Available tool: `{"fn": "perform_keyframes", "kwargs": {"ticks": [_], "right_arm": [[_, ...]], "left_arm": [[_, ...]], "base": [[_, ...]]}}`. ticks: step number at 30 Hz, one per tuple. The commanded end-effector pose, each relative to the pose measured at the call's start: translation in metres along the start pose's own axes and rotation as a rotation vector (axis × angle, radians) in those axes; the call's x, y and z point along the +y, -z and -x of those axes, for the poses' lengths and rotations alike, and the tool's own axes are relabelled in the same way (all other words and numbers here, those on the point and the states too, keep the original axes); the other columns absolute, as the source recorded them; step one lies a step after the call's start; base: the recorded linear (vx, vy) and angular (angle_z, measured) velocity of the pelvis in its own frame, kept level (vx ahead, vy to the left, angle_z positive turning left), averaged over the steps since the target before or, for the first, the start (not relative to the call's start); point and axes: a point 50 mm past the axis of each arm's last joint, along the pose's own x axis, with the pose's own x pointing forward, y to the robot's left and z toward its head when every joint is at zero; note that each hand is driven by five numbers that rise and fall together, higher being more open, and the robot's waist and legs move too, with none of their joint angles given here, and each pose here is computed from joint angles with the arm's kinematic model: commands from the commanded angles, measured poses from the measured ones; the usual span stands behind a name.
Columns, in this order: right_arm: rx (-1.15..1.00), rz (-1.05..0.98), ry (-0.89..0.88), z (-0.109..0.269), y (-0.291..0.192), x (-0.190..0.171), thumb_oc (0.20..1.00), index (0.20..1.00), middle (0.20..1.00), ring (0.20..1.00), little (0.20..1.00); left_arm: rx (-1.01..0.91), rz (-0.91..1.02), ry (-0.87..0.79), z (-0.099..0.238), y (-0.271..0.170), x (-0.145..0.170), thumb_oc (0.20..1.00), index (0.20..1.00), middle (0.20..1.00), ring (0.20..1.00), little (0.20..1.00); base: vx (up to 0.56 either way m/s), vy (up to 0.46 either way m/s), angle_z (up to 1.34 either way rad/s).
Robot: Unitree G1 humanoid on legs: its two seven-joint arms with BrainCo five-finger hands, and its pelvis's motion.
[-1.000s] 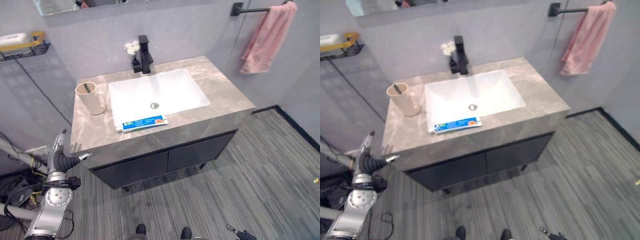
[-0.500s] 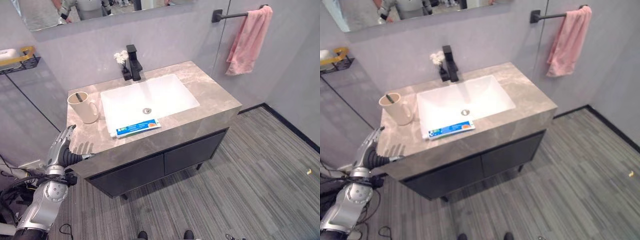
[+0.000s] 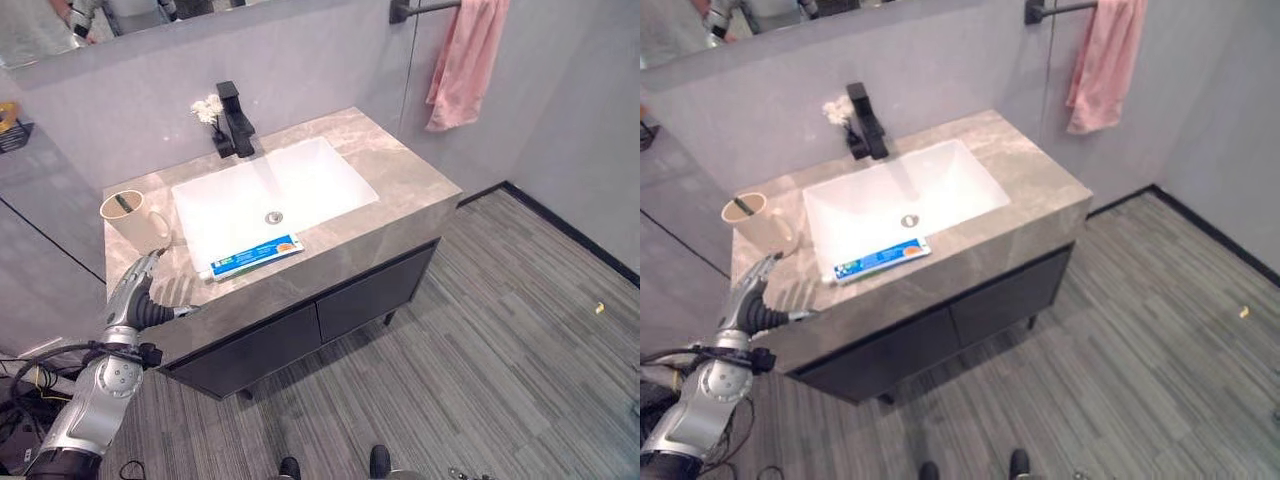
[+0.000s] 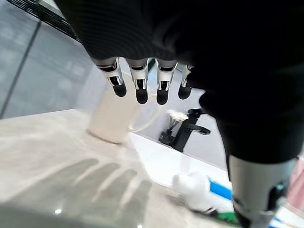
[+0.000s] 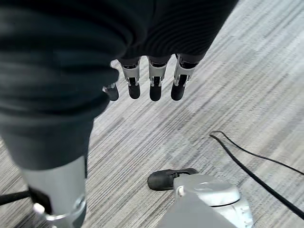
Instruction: Put brush and paste in cup on sink, flatten towel.
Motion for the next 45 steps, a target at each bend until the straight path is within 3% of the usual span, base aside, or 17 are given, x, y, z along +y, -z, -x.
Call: {"fn": "perform_keyframes", "kwargs": {"ticks": [1,28,29,30,31,32,45], "right_arm": [[-0.031,-0.011,-0.044,-0.001,-0.013,0.017,1.000,1.000,1.000,1.000,1.000],[-0.017,-0.004,-0.056,-0.001,-0.010,0.016,1.000,1.000,1.000,1.000,1.000],[-0.018,-0.002,-0.055,-0.001,-0.011,0.016,1.000,1.000,1.000,1.000,1.000],[-0.023,-0.004,-0.054,-0.001,-0.012,0.016,1.000,1.000,1.000,1.000,1.000],[-0.023,-0.005,-0.054,-0.001,-0.012,0.016,1.000,1.000,1.000,1.000,1.000],[-0.031,-0.001,-0.054,-0.001,-0.014,0.016,1.000,1.000,1.000,1.000,1.000],[-0.040,0.031,-0.065,0.000,-0.014,0.018,1.000,1.000,1.000,1.000,1.000]], "left_arm": [[-0.079,-0.032,-0.106,-0.027,-0.015,0.031,1.000,1.000,1.000,1.000,1.000],[-0.001,0.029,-0.019,-0.038,-0.007,0.015,1.000,1.000,1.000,1.000,1.000],[-0.002,0.027,-0.018,-0.038,-0.008,0.016,0.956,0.956,0.956,0.956,0.956],[-0.006,0.020,-0.015,-0.040,-0.009,0.016,0.630,0.630,0.630,0.630,0.630],[-0.006,0.020,-0.015,-0.040,-0.009,0.016,0.533,0.533,0.533,0.533,0.533],[-0.007,0.017,-0.018,-0.041,-0.009,0.017,0.216,0.216,0.216,0.216,0.216],[-0.025,0.046,-0.038,-0.045,-0.014,0.019,0.200,0.200,0.200,0.200,0.200]], "base": [[-0.03,0.027,-0.30],[0.00,0.008,-0.07],[0.00,0.000,0.00],[0.00,0.000,0.00],[0.00,0.000,0.00],[0.00,0.000,0.00],[0.00,0.000,0.00]]}}
